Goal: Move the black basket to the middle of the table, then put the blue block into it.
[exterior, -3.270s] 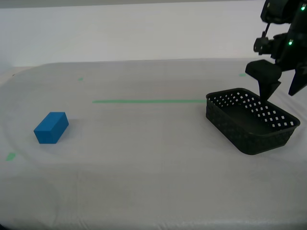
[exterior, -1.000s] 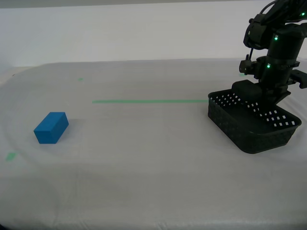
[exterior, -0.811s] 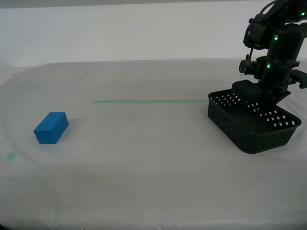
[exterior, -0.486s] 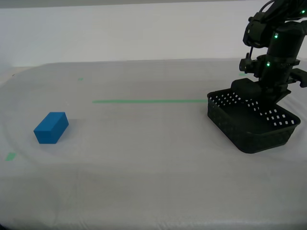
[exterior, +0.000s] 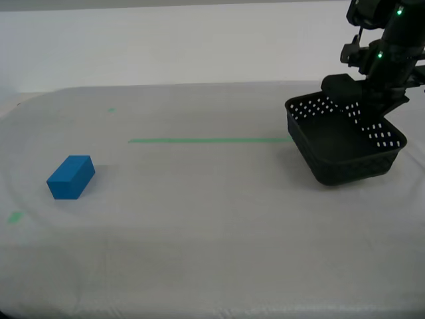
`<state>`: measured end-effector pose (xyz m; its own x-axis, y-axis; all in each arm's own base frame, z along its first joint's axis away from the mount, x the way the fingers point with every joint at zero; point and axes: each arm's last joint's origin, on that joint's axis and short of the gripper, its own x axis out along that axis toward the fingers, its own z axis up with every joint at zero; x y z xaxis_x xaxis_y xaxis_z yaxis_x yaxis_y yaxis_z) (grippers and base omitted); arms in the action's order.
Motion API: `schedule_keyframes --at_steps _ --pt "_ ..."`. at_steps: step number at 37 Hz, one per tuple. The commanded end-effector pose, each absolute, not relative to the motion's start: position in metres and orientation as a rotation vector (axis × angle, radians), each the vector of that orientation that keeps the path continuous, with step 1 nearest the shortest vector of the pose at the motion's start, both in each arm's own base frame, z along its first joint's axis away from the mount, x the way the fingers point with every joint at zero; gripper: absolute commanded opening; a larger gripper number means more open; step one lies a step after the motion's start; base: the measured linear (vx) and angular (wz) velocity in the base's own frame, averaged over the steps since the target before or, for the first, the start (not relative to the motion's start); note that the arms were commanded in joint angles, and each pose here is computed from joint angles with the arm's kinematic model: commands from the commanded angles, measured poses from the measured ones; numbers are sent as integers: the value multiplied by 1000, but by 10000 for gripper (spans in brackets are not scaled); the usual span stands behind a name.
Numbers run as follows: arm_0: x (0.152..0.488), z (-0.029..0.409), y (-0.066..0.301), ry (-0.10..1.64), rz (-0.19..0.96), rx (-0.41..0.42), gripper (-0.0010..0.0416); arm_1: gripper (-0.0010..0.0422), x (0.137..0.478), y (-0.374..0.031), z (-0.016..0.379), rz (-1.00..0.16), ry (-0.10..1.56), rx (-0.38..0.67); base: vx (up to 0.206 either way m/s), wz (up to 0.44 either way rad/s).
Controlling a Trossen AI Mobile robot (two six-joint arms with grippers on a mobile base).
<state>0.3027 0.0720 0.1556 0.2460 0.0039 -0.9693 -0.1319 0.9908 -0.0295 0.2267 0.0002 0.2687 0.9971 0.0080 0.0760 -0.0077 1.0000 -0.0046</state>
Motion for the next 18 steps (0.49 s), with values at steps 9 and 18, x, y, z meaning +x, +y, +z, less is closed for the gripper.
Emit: schedule_keyframes --at_steps 9,18 --pt "291 182 75 1285 54 37 -1 0 227 0 269 6 -83 -3 0 0" --pt "285 190 87 1280 51 147 -1 0 227 0 269 6 -83 -3 0 0"
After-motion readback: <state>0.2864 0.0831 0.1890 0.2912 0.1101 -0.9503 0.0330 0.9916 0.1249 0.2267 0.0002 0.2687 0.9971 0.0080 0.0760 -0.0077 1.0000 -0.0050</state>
